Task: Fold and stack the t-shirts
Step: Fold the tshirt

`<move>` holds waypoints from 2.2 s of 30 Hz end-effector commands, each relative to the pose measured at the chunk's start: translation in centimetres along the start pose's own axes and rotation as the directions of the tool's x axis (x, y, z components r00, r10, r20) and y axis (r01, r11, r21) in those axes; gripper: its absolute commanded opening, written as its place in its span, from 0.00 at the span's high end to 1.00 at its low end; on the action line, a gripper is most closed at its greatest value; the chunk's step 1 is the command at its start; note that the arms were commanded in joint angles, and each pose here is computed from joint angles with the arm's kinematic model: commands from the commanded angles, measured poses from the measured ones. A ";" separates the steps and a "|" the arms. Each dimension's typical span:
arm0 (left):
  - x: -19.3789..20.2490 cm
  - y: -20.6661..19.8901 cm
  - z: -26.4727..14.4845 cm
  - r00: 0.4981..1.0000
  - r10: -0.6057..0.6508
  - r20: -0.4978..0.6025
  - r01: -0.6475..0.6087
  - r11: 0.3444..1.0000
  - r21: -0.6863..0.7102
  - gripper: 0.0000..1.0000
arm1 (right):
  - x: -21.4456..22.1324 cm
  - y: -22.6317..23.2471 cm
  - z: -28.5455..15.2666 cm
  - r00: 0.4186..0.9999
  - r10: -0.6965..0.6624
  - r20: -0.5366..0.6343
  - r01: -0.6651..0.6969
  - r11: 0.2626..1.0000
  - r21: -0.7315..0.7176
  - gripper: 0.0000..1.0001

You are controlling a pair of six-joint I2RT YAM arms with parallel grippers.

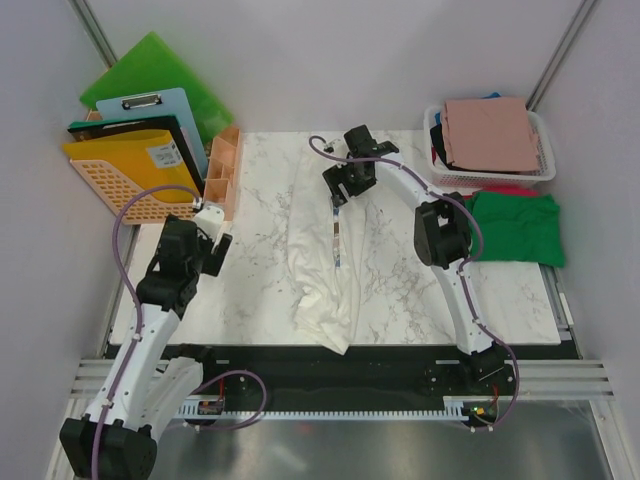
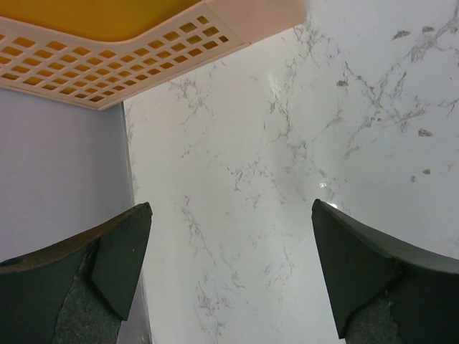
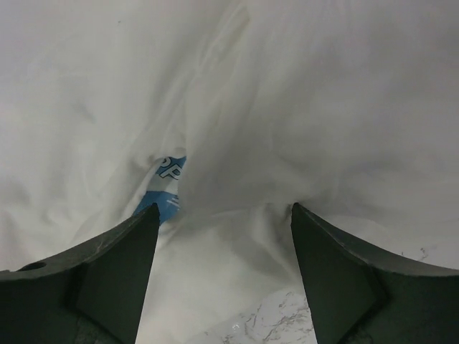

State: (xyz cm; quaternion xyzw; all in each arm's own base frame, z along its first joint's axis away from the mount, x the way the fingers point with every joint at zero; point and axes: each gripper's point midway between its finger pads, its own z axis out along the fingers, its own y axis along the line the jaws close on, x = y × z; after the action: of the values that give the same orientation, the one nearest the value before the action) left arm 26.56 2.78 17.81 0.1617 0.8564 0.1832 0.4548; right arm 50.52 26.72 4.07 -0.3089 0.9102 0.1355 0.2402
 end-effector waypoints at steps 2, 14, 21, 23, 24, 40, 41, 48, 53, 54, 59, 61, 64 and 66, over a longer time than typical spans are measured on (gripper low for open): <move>1.4 -0.9 0.3 0.998 -0.034 -0.044 0.035 0.999 0.024 0.00 | -3.2 -1.9 -2.4 0.993 0.022 0.114 -0.031 0.996 0.085 0.20; 1.8 -2.0 0.7 0.998 -0.036 -0.058 0.040 0.997 0.069 0.00 | -3.2 -1.7 -1.9 0.992 0.000 0.130 -0.012 0.996 0.090 0.86; 2.2 -1.6 0.6 0.997 -0.026 -0.072 0.029 0.999 0.046 0.00 | -4.2 -2.6 -2.2 0.989 -0.018 0.147 -0.008 0.985 0.173 0.93; 2.4 -1.6 0.4 0.998 -0.020 -0.065 0.023 0.999 0.045 0.00 | -4.5 -3.2 -2.3 0.987 -0.005 0.163 -0.028 0.979 0.202 0.93; 2.5 -1.5 0.3 0.998 -0.016 -0.066 0.018 0.999 0.041 0.00 | -4.7 -3.3 -2.3 0.985 0.006 0.174 -0.045 0.975 0.220 0.93; 4.1 -2.1 0.3 0.996 0.001 -0.093 0.003 0.999 0.052 0.00 | -5.2 -8.3 -0.7 0.983 -0.014 0.185 -0.071 0.891 0.449 0.70; 4.1 -2.1 0.3 0.996 0.005 -0.093 0.000 0.999 0.055 0.00 | -4.7 -8.3 -0.4 0.983 -0.015 0.181 -0.067 0.894 0.443 0.64; 4.2 -2.3 0.3 0.996 0.008 -0.092 -0.003 0.998 0.063 0.00 | -5.7 -7.1 -5.4 0.967 -0.023 0.255 -0.094 0.894 0.439 0.26; 3.9 -2.3 0.1 0.997 0.003 -0.077 0.003 0.998 0.069 0.00 | -5.4 -5.7 -10.0 0.955 -0.026 0.297 -0.107 0.900 0.422 0.26; 3.9 -2.3 0.1 0.997 0.004 -0.079 0.002 0.998 0.071 0.00 | -5.2 -5.4 -10.5 0.953 -0.026 0.302 -0.108 0.903 0.416 0.26; 4.0 -2.5 0.1 0.997 0.008 -0.082 -0.002 0.997 0.077 0.00 | -3.7 -3.3 -13.4 0.949 -0.010 0.314 -0.108 0.929 0.354 0.28; 4.0 -2.5 0.0 0.997 0.007 -0.078 -0.001 0.997 0.079 0.00 | -2.2 -2.4 -13.3 0.958 0.014 0.288 -0.108 0.944 0.313 0.31; 3.9 -2.6 0.0 0.997 0.006 -0.074 0.000 0.996 0.085 0.00 | -0.4 0.1 -13.0 0.961 0.058 0.271 -0.114 0.974 0.197 0.47; 3.9 -2.7 0.1 0.997 0.007 -0.079 0.000 0.996 0.092 0.00 | 0.0 1.1 -12.5 0.962 0.080 0.262 -0.122 0.981 0.149 0.66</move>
State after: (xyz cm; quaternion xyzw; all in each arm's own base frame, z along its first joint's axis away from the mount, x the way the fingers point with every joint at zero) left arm 24.27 2.42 13.65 0.1719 0.8811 0.1598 0.4104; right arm 47.39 20.81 15.91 -0.2211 0.8880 0.0513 0.3999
